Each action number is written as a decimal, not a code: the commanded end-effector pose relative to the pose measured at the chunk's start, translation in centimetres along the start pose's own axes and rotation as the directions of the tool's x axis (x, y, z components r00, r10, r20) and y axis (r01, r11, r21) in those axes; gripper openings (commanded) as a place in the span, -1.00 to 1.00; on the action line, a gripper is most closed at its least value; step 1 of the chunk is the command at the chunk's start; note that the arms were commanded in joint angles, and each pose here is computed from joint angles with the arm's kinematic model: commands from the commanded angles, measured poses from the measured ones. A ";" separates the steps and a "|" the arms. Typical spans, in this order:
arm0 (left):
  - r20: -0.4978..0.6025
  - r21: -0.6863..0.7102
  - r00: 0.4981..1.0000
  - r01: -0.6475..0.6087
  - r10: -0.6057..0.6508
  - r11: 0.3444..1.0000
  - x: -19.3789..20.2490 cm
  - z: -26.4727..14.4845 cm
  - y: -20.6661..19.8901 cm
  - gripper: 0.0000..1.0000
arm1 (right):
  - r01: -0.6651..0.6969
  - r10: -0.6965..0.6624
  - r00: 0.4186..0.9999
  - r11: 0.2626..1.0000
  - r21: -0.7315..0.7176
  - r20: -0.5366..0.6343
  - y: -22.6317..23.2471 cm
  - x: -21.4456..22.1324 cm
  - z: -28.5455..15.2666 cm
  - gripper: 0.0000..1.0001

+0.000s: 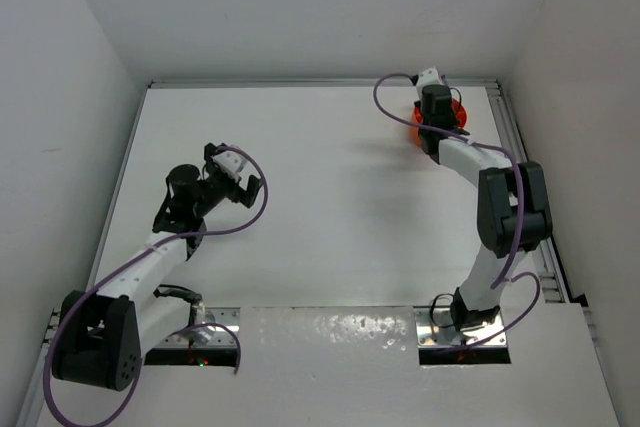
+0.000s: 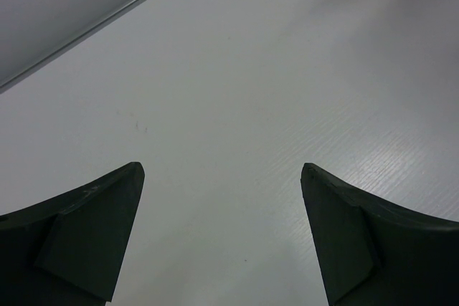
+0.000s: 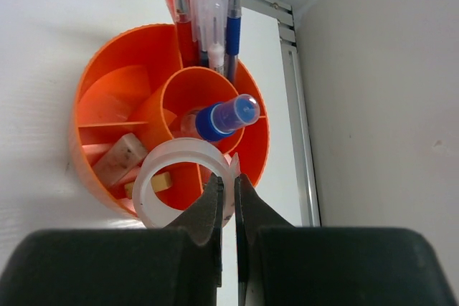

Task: Sort the stationery into containers
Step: Place the stationery in the storage box.

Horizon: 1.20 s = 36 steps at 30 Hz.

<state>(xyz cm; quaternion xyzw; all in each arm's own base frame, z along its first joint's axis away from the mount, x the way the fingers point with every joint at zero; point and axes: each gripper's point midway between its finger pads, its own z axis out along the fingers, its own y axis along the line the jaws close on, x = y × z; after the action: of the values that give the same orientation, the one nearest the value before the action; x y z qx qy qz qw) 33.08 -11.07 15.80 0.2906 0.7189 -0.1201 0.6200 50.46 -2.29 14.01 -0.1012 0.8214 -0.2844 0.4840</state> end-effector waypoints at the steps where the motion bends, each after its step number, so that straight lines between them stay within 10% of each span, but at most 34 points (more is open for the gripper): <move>1: 0.057 -0.017 0.998 -0.011 0.012 1.000 -1.5 -0.1 0.3 0.78 | -0.043 0.042 0.999 0.997 0.057 0.017 -1.5 -0.1 0.7 -1.00; 17: 0.054 -0.017 0.998 -0.023 0.024 1.000 -1.6 0.1 0.5 0.78 | -0.044 0.052 0.997 0.992 0.114 -0.064 -4.3 3.0 1.0 -1.00; 36: 0.064 -0.013 0.998 -0.007 0.007 1.000 -1.4 0.1 0.2 0.78 | 0.080 0.086 0.880 0.942 -0.325 0.468 1.6 -10.2 2.0 -1.00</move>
<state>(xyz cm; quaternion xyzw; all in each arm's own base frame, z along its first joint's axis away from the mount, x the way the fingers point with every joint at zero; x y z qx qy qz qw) 33.29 -11.01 16.08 0.2878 0.7156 -0.1173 0.6256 55.84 1.69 19.66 -0.1952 0.7518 -0.1652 0.6078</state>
